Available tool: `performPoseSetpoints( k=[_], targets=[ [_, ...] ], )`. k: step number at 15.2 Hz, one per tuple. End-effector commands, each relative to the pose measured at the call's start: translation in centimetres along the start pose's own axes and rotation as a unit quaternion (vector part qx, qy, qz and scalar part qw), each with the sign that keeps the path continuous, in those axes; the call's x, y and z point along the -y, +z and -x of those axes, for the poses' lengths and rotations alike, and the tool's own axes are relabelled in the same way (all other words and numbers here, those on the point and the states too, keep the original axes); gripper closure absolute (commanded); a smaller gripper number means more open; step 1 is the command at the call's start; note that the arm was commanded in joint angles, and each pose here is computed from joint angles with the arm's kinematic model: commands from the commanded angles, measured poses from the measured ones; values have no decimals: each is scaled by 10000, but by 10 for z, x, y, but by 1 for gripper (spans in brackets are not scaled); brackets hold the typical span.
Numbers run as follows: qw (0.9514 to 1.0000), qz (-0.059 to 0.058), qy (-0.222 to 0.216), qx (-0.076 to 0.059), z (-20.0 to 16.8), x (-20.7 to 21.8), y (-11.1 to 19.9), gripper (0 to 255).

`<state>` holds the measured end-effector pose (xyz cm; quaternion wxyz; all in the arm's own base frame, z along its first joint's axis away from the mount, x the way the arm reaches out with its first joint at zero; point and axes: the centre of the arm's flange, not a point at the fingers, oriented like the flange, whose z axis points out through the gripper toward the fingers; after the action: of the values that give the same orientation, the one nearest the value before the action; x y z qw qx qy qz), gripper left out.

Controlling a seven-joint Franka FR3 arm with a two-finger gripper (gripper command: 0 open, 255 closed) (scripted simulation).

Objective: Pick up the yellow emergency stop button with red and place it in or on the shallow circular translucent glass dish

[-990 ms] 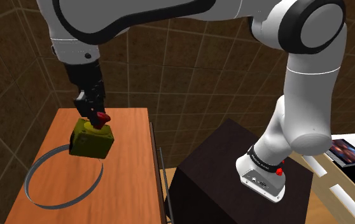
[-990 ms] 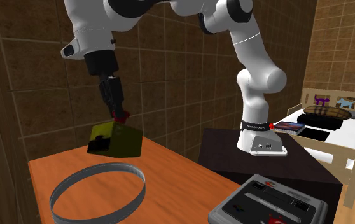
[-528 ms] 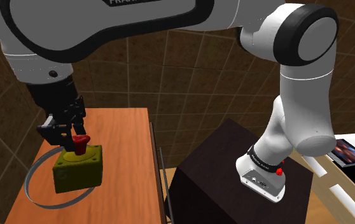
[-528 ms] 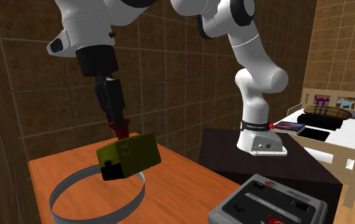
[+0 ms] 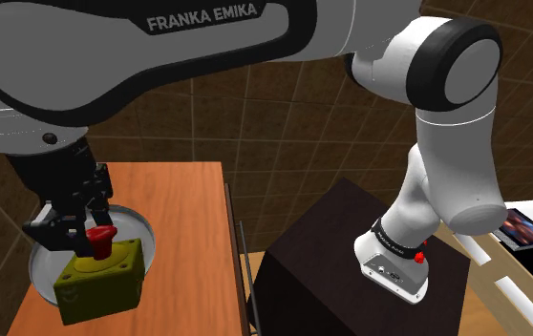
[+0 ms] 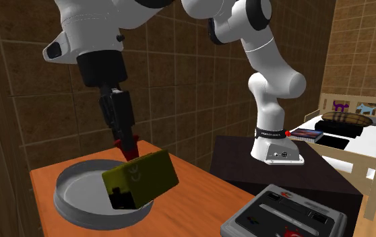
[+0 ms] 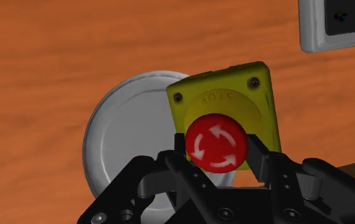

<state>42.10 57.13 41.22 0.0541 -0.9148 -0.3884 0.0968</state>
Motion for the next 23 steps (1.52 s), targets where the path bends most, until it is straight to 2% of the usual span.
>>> performPoseSetpoints(
  k=[1,9,17,18,22,23],
  targets=[
    [10000,6,3,67,-1,-4,19,255],
    [10000,6,3,67,-7,-12,62,255],
    [10000,6,3,67,-7,-12,62,255],
    [10000,4,3,68,-7,-16,62,0],
    [10000,11,0,65,-6,-3,59,0],
    [10000,6,3,67,-7,-12,62,0]
  ],
)
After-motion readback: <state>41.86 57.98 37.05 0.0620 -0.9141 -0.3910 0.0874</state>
